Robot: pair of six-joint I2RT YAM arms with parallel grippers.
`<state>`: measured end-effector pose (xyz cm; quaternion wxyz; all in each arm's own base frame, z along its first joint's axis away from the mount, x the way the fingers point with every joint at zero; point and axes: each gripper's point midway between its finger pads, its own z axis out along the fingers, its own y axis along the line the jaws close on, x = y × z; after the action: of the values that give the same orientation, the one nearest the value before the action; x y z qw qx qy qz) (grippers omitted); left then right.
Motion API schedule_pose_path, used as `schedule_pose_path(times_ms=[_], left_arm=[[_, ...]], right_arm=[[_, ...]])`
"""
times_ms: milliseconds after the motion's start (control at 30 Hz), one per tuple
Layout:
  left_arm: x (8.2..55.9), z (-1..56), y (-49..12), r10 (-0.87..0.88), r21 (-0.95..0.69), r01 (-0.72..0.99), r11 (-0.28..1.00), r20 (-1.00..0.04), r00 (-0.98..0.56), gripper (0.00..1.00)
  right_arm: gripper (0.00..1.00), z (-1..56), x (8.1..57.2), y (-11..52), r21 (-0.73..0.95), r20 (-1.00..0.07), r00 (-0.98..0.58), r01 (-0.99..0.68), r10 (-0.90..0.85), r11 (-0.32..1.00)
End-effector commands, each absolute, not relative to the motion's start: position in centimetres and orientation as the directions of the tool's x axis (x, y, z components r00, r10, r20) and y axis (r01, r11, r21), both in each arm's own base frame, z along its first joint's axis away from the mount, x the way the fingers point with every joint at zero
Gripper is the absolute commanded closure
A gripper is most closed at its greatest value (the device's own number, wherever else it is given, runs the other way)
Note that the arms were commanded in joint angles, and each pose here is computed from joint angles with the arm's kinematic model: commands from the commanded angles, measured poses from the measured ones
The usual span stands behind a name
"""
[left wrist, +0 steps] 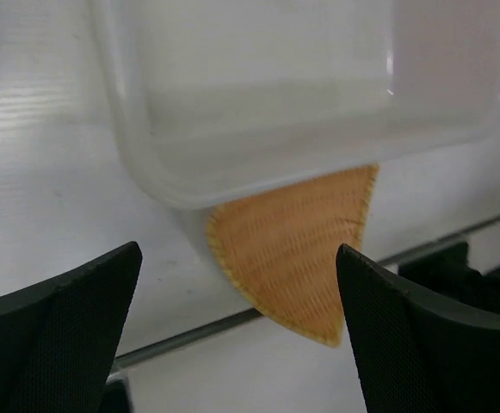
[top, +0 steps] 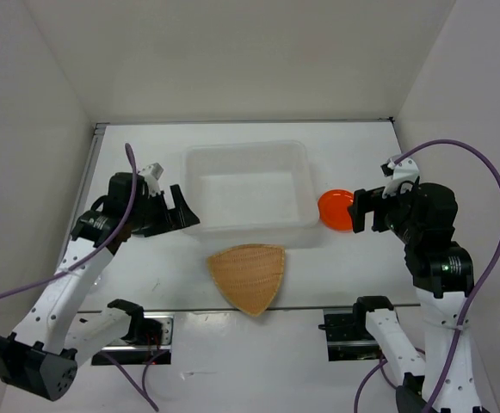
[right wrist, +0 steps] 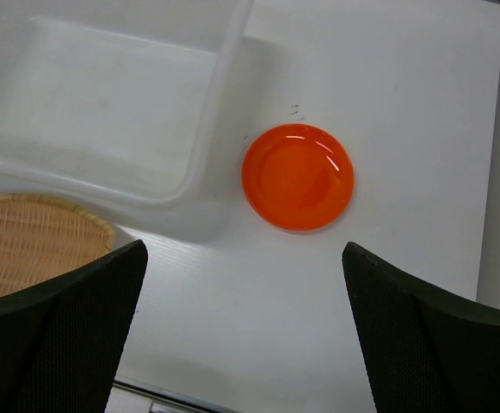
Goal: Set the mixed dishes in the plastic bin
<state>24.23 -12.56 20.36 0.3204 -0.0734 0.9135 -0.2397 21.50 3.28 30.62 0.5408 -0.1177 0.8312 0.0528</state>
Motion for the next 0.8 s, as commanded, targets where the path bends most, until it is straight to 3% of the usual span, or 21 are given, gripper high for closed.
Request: schedule_pose_path(times_ms=[0,100,233,333,433,533,600,767], left_arm=[[21.2,23.2,-16.8,-0.277,-0.687,0.17,0.707,-0.489,-0.827,0.0],[17.9,20.7,-18.4,-0.24,-0.755,0.136,0.642,-0.367,-0.899,0.0],[14.5,20.2,-18.7,-0.27,-0.819,0.122,0.561,-0.32,-0.908,0.0],[12.8,17.5,-18.8,-0.262,-0.835,0.065,0.546,-0.244,-0.934,0.0],[12.2,16.6,-19.0,-0.23,-0.831,0.078,0.551,-0.241,-0.943,0.0],[11.9,15.7,-19.1,-0.199,-0.809,0.083,0.582,-0.241,-0.95,0.0],[11.7,15.6,-19.2,-0.192,-0.804,0.088,0.587,-0.245,-0.95,0.0],[11.2,15.2,-19.6,-0.157,-0.81,0.114,0.575,-0.246,-0.957,0.0]], right_arm=[[0.02,30.7,21.8,3.5,-0.044,-0.913,-0.381,-0.266,-0.147,0.963],[0.02,30.9,21.6,3.7,-0.042,-0.917,-0.371,-0.275,-0.147,0.96],[0.02,30.7,21.7,4.2,-0.048,-0.913,-0.372,-0.313,-0.169,0.948],[0.02,30.0,21.8,5.7,-0.035,-0.901,-0.382,-0.406,-0.205,0.913],[0.02,29.0,21.4,8.0,-0.05,-0.874,-0.376,-0.561,-0.308,0.826],[0.02,29.4,21.4,9.2,-0.145,-0.87,-0.282,-0.637,-0.405,0.757],[0.02,29.0,20.4,10.6,-0.273,-0.828,-0.125,-0.76,-0.546,0.589],[0.02,27.5,18.9,10.9,-0.489,-0.71,0.161,-0.813,-0.686,0.315]])
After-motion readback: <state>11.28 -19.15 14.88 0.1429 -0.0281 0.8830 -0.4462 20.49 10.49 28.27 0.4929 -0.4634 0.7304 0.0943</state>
